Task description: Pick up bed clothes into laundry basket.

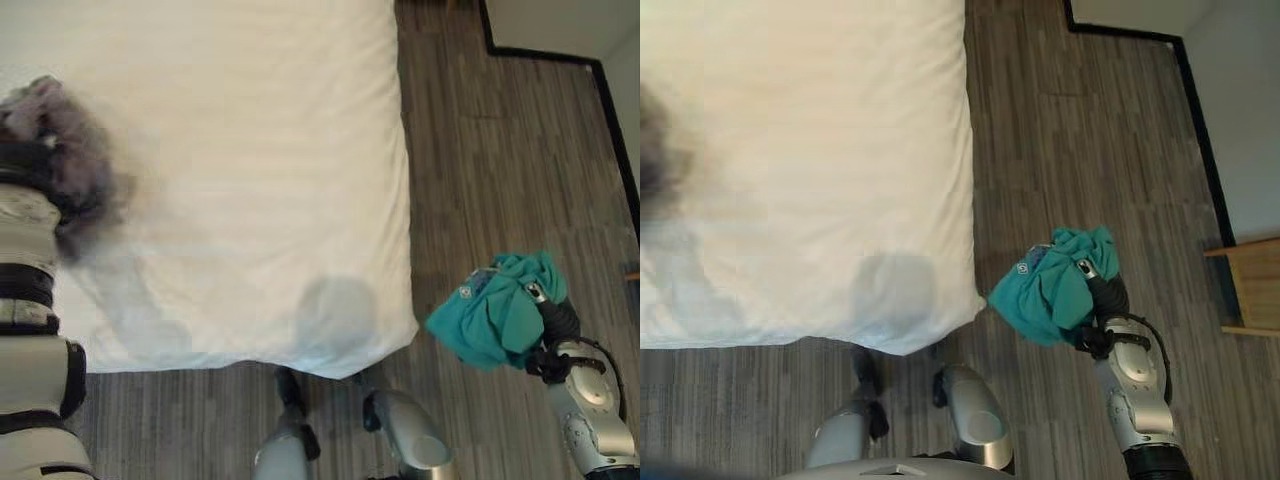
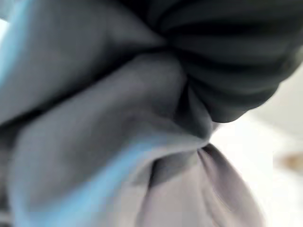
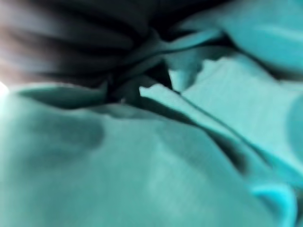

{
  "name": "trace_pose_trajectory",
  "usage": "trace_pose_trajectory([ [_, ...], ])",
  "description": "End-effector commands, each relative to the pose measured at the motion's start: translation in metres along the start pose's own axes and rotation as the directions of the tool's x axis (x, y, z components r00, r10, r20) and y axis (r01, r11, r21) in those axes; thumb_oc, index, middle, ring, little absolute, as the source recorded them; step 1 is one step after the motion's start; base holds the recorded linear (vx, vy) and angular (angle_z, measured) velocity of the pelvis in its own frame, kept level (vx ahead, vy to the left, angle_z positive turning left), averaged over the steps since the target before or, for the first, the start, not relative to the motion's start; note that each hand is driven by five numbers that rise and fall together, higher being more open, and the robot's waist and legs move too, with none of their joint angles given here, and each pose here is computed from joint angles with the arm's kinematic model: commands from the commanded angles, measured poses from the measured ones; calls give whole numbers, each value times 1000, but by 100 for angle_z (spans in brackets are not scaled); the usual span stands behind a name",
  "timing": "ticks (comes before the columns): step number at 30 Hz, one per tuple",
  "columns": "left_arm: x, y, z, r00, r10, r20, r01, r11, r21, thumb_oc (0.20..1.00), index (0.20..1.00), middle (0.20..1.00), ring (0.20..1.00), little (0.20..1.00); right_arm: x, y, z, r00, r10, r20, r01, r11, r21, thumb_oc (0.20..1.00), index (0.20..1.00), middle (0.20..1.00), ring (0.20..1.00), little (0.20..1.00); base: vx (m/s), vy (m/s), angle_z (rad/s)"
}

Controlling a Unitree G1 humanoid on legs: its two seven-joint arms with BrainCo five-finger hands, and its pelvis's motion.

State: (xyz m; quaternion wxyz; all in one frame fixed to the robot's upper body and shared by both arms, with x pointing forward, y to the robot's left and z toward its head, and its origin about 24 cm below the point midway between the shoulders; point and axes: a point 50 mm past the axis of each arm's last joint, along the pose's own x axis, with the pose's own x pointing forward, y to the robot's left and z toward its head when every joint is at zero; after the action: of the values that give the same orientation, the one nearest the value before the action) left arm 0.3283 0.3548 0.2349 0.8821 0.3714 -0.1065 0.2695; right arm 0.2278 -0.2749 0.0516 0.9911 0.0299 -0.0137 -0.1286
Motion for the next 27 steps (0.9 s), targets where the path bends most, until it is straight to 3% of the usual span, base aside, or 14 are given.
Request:
trace_pose_trajectory([
  [1, -12, -17, 17, 993, 6, 118, 35, 940, -338, 200, 200, 200, 200, 200, 6, -18, 27, 985, -106, 139, 109, 994, -11, 200, 200, 200, 200, 200, 42, 24, 30],
  [2, -24, -26, 19, 989, -20, 146, 80, 902, -423, 200, 200, 200, 200, 200, 8, -19, 29, 982, -121, 148, 124, 992, -10, 200, 200, 200, 200, 200, 30, 17, 20],
  [3, -54, -50, 6, 985, -92, 143, 160, 790, -592, 200, 200, 200, 200, 200, 11, -18, 39, 972, -135, 193, 141, 990, -14, 200, 200, 200, 200, 200, 48, 21, 16],
  [4, -56, -50, 4, 986, -94, 138, 158, 788, -595, 200, 200, 200, 200, 200, 11, -18, 39, 973, -133, 191, 139, 990, -19, 200, 200, 200, 200, 200, 89, 20, 8],
  [6, -98, -71, -3, 978, -146, 146, 206, 650, -731, 200, 200, 200, 200, 200, 10, -14, 46, 965, -125, 229, 132, 991, -14, 200, 200, 200, 200, 200, 80, -13, 1],
  [8, -127, -79, -17, 979, -177, 100, 184, 563, -806, 200, 200, 200, 200, 200, 7, -11, 49, 962, -106, 252, 110, 994, -1, 200, 200, 200, 200, 200, 39, -26, -5],
  [11, -177, -87, -44, 964, -266, -10, 150, 574, -805, 200, 200, 200, 200, 200, -3, -15, 47, 960, -108, 257, 109, 994, 12, 200, 200, 200, 200, 200, 29, -13, 0],
  [12, -177, -87, -44, 964, -266, -10, 150, 575, -805, 200, 200, 200, 200, 200, -3, -15, 47, 960, -108, 257, 108, 994, 11, 200, 200, 200, 200, 200, 0, 0, 0],
  [14, -211, -92, -68, 940, -312, -136, 54, 533, -844, 200, 200, 200, 200, 200, -14, -20, 40, 965, -117, 234, 115, 993, 22, 200, 200, 200, 200, 200, 0, 0, 0],
  [18, -207, -84, -65, 953, -288, -98, 70, 521, -851, 200, 200, 200, 200, 200, -28, -30, 39, 967, -116, 229, 120, 993, -3, 200, 200, 200, 200, 200, -45, 65, 1],
  [19, -194, -79, -51, 964, -266, -7, 139, 528, -838, 200, 200, 200, 200, 200, -34, -33, 40, 962, -129, 241, 130, 991, 12, 200, 200, 200, 200, 200, -188, 124, 1],
  [24, -149, -60, -15, 987, -74, 145, 162, 539, -827, 200, 200, 200, 200, 200, -26, -28, 50, 943, -136, 305, 145, 989, -6, 200, 200, 200, 200, 200, -412, 119, -46],
  [27, -146, -49, -11, 987, -28, 159, 146, 574, -805, 200, 200, 200, 200, 200, -23, -17, 42, 958, -105, 268, 103, 994, 23, 200, 200, 200, 200, 200, -271, 164, -52],
])
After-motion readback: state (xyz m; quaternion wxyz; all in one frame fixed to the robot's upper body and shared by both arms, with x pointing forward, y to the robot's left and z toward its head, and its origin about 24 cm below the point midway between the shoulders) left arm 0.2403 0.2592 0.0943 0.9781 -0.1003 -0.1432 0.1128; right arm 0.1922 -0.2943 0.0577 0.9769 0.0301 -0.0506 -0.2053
